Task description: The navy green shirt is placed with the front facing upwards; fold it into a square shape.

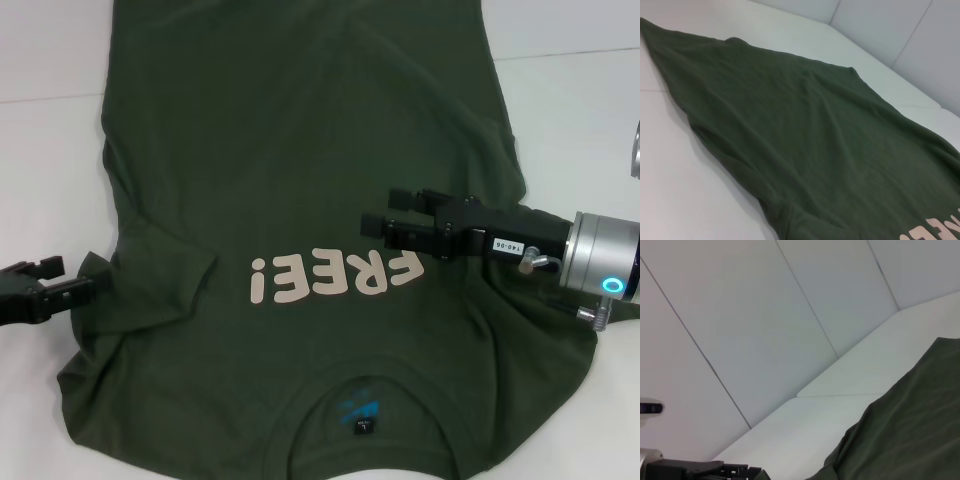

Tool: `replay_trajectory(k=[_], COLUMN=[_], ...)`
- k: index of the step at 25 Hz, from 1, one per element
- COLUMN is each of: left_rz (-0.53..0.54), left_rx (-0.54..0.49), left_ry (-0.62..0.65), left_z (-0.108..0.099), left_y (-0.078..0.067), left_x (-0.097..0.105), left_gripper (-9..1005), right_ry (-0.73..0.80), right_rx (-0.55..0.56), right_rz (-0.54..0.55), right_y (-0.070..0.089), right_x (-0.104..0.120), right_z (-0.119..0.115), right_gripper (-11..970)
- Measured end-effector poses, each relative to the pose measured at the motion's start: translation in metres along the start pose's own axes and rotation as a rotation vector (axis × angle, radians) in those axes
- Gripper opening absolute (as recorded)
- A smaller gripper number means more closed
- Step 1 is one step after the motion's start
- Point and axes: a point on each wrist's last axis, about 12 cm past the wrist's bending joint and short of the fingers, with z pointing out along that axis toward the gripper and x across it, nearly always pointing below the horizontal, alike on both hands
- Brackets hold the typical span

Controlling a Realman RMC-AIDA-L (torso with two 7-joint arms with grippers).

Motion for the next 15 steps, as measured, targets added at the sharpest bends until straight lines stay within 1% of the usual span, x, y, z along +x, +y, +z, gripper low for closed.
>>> replay_trajectory(k=[5, 12, 15], left_rz=[0.018, 0.008, 0.007], left_rx=[0.018, 0.02, 0.018], left_ry=[0.016, 0.039, 0.043], left_z=[0.0062, 0.0081, 0.0082], left_y=[-0.0045, -0.005, -0.0046], left_x=[0.0005, 0.0018, 0.0018], left_gripper=[812, 784, 640], right_ry=[0.0, 0.0, 0.0], right_rx=[0.0, 0.0, 0.0], right_rz=[-0.001, -0.001, -0.002], right_y=[0.0, 0.0, -0.0001], right_x=[-0.0003, -0.0003, -0.0004], right_z=[0.0, -0.0001, -0.0001], right_gripper=[895, 895, 895])
